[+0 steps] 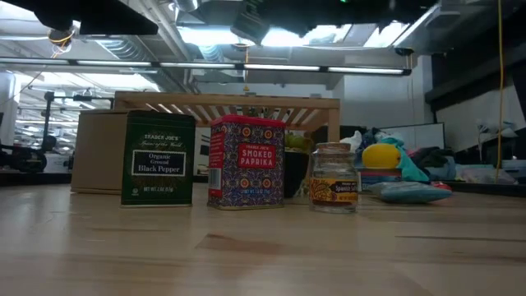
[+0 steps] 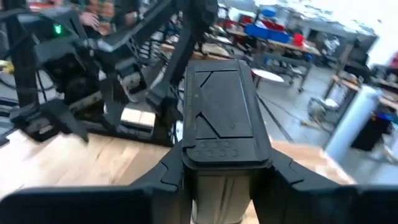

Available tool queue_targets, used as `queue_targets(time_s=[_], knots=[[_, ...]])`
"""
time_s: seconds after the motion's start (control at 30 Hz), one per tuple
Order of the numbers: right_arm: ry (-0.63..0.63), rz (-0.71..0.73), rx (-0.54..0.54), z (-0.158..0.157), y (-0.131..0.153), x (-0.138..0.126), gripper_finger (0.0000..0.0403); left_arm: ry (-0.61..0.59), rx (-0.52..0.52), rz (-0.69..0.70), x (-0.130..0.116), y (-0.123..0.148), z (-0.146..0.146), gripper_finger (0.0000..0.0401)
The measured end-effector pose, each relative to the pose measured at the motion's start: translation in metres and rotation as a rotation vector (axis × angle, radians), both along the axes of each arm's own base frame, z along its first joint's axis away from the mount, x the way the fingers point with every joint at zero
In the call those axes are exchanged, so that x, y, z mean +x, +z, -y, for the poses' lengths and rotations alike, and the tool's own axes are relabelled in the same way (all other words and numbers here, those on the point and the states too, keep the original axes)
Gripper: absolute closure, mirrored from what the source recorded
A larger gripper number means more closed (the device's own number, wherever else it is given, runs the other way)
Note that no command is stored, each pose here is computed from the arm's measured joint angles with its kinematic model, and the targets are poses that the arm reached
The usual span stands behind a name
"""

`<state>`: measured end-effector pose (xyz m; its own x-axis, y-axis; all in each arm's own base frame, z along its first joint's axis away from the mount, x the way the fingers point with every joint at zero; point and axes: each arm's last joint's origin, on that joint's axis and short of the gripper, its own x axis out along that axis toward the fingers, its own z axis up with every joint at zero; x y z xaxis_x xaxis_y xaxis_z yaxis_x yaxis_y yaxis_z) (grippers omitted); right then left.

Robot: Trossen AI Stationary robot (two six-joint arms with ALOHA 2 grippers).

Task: Shelf spices
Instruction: Put the right green seasoning can on the shelf

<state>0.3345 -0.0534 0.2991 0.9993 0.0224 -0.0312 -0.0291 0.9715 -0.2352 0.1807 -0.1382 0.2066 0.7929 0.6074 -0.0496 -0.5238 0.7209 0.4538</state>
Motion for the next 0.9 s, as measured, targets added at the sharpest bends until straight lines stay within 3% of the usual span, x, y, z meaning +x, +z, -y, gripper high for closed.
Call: queue_targets(time_s=[0.27, 0.57, 0.9], knots=[[0.13, -0.012, -0.028, 0.028, 0.017, 0.049, 0.0284, 0.002, -0.031, 0.024, 0.0, 0.0, 0.0, 0.0229], [0.159, -0.079, -0.016, 0.056, -0.005, 0.097, 0.0284, -0.046, -0.046, 0.034, -0.007, 0.0, 0.009, 0.0229], [0.119, -0.108, 0.001, 0.086, -0.029, 0.121, 0.0284, -0.086, -0.056, 0.039, -0.013, 0.0, 0.016, 0.0229]])
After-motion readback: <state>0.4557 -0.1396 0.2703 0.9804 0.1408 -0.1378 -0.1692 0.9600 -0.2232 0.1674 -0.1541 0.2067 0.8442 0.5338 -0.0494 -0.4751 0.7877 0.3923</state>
